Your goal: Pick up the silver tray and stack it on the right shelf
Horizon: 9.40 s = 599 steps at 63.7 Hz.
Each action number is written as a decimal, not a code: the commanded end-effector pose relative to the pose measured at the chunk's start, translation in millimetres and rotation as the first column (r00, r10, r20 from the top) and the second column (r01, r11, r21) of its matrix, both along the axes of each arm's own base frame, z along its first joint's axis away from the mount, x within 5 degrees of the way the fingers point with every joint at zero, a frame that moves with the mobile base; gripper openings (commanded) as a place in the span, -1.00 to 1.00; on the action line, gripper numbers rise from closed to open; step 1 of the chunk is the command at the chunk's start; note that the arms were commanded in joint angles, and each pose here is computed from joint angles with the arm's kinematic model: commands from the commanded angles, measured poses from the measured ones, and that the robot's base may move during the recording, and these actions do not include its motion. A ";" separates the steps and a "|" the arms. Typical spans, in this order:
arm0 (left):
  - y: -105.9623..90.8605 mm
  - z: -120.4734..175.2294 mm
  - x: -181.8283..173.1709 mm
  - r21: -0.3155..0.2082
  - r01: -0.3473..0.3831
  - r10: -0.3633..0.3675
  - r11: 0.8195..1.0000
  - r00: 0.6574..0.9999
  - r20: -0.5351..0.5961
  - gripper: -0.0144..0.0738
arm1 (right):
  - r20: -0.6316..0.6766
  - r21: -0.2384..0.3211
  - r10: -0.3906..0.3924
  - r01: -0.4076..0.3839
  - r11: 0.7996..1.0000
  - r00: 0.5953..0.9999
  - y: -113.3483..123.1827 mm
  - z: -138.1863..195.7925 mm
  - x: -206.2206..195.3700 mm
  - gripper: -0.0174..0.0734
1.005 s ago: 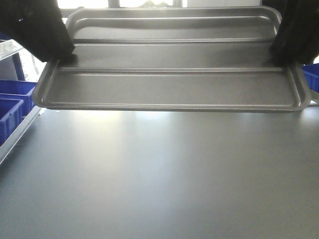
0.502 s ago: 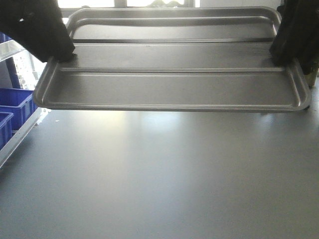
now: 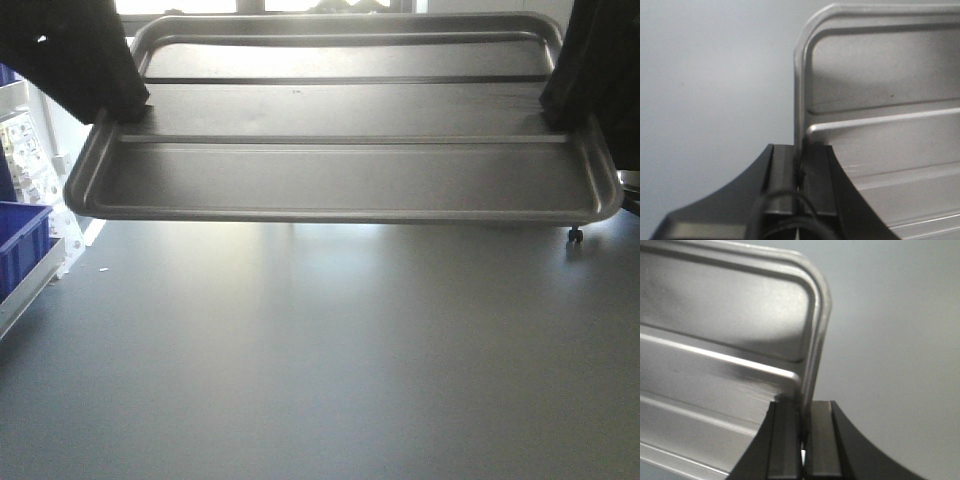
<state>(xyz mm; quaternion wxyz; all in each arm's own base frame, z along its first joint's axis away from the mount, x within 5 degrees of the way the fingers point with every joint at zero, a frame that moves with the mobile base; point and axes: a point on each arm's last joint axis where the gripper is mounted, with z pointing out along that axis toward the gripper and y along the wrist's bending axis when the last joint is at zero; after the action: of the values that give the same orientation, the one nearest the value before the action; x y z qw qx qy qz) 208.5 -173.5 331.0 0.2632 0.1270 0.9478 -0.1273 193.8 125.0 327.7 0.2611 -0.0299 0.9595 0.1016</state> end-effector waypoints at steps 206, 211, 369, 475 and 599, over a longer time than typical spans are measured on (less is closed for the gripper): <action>-22.3 -41.5 30.2 0.108 0.011 -0.003 0.994 0.997 -0.082 -0.88 | 0.072 -0.052 0.012 -0.008 0.999 0.997 -8.7 14.3 0.4 -0.49; -23.5 -44.3 31.5 0.112 0.012 -0.002 0.994 0.996 -0.087 -0.88 | 0.072 -0.052 0.012 -0.008 0.999 0.997 -8.7 14.3 0.4 -0.49; -55.3 -29.5 115.9 -0.058 -0.027 0.035 0.998 0.987 0.154 -0.88 | 0.056 -0.140 -0.116 0.123 0.982 0.992 -35.7 -32.6 113.6 -0.49; 5.7 39.4 27.4 -0.126 0.048 -0.006 0.991 0.950 0.314 -0.88 | 0.360 -0.055 -0.017 0.039 0.998 0.933 -58.6 30.2 15.9 -0.49; 157.8 -37.3 -165.9 -0.252 -0.011 0.223 0.968 0.507 0.833 -0.88 | 0.813 0.123 -0.081 -0.033 0.992 0.576 -123.9 -1.9 -159.8 -0.49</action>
<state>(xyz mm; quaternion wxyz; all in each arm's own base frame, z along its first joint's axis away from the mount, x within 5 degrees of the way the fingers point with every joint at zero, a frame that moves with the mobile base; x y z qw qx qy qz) 40.0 -17.7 288.8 0.6574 0.1115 0.7299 -0.1505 34.3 0.8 310.1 0.6386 -0.0331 0.7574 0.1320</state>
